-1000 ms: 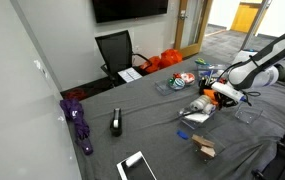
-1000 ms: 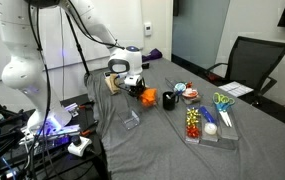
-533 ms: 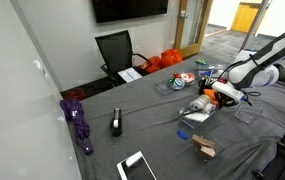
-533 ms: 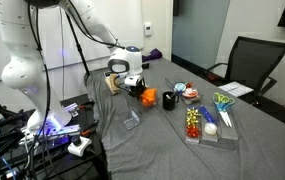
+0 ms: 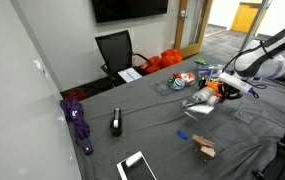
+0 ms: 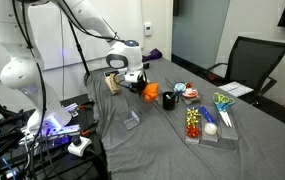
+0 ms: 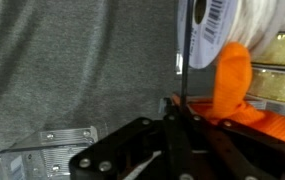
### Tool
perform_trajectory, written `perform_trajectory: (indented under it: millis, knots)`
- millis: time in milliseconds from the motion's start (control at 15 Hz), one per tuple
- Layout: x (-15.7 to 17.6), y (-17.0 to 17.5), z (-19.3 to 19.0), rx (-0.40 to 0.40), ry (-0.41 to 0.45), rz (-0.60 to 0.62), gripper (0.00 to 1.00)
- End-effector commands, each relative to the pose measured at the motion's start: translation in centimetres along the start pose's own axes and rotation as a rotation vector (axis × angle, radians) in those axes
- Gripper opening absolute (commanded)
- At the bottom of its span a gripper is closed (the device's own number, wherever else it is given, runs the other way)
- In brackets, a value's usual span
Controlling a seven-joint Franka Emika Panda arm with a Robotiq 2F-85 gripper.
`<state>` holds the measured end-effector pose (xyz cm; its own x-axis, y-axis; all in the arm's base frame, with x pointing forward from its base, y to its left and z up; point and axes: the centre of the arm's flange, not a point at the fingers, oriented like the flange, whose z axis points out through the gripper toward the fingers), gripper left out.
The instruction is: Move the container on the left to the right.
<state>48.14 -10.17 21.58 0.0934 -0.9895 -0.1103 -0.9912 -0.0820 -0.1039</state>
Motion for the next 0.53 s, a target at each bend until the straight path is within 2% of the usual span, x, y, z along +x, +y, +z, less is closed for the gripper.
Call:
perform_trajectory:
  millis: [0, 467]
  knots:
    - [1.1, 2.1, -4.1, 0.025, -0.058, -0.044, 0.01]
    - [4.4, 3.4, -8.8, 0.078, -0.081, -0.079, 0.01]
